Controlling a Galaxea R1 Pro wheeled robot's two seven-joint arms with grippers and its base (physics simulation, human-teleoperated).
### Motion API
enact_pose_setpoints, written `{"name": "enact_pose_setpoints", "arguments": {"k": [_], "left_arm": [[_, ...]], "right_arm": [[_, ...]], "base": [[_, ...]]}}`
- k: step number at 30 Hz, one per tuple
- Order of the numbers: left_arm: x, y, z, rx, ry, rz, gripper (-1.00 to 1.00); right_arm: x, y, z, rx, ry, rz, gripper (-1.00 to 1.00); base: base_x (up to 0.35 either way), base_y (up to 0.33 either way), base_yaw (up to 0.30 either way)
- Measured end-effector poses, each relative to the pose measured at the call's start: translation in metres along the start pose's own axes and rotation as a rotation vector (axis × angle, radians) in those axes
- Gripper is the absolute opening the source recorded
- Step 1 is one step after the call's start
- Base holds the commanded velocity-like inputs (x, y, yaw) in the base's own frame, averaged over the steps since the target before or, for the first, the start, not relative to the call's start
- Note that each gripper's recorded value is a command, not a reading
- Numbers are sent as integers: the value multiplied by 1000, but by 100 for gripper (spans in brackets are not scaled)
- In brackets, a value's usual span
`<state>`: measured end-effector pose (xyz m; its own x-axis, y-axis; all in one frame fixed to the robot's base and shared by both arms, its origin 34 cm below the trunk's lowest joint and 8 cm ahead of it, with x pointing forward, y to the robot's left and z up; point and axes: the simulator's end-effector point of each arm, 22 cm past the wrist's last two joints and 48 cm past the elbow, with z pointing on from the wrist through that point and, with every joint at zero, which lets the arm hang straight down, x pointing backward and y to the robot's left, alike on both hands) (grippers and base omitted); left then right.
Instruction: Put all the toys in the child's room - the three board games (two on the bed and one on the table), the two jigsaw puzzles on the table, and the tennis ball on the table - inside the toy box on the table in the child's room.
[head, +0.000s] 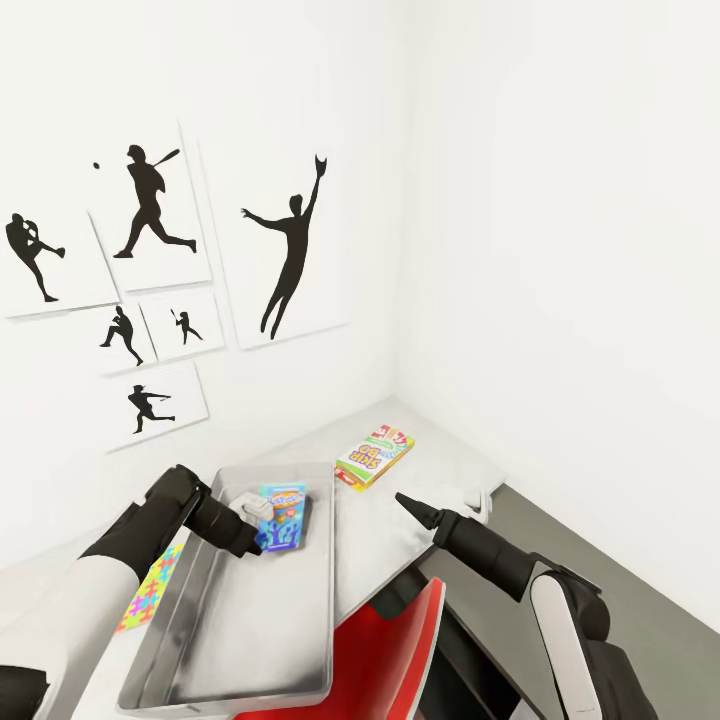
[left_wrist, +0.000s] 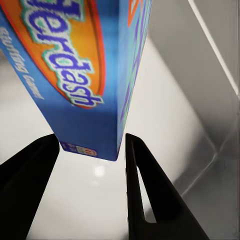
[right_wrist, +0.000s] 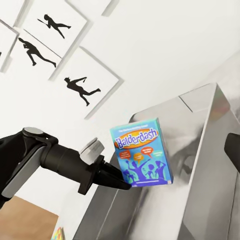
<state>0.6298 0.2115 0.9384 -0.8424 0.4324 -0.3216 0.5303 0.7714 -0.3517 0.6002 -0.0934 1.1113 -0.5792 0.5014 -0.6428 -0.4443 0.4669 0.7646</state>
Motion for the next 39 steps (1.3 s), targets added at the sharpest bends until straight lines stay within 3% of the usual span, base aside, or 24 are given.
{"name": "enact_pose_setpoints", "arguments": {"k": [8, 16, 25, 31, 39], "left_arm": [[14, -24, 9, 67, 76, 58, -100], [13, -28, 11, 82, 75, 111, -100], [14, -27, 11, 79, 73, 96, -100], [27, -22, 19, 91, 102, 54, -100], [25, -19, 16, 84, 100, 47, -100]], "right_arm": [[-1, 0, 0, 1, -1, 0, 100], [0, 0, 0, 1, -1, 0, 100], [0, -1, 0, 2, -1, 0, 100], [0, -1, 0, 2, -1, 1, 100], [-1, -1, -1, 1, -2, 0, 100]], "base": [[0, 0, 0], [0, 0, 0], [0, 0, 0], [0, 0, 0], [0, 0, 0]]}}
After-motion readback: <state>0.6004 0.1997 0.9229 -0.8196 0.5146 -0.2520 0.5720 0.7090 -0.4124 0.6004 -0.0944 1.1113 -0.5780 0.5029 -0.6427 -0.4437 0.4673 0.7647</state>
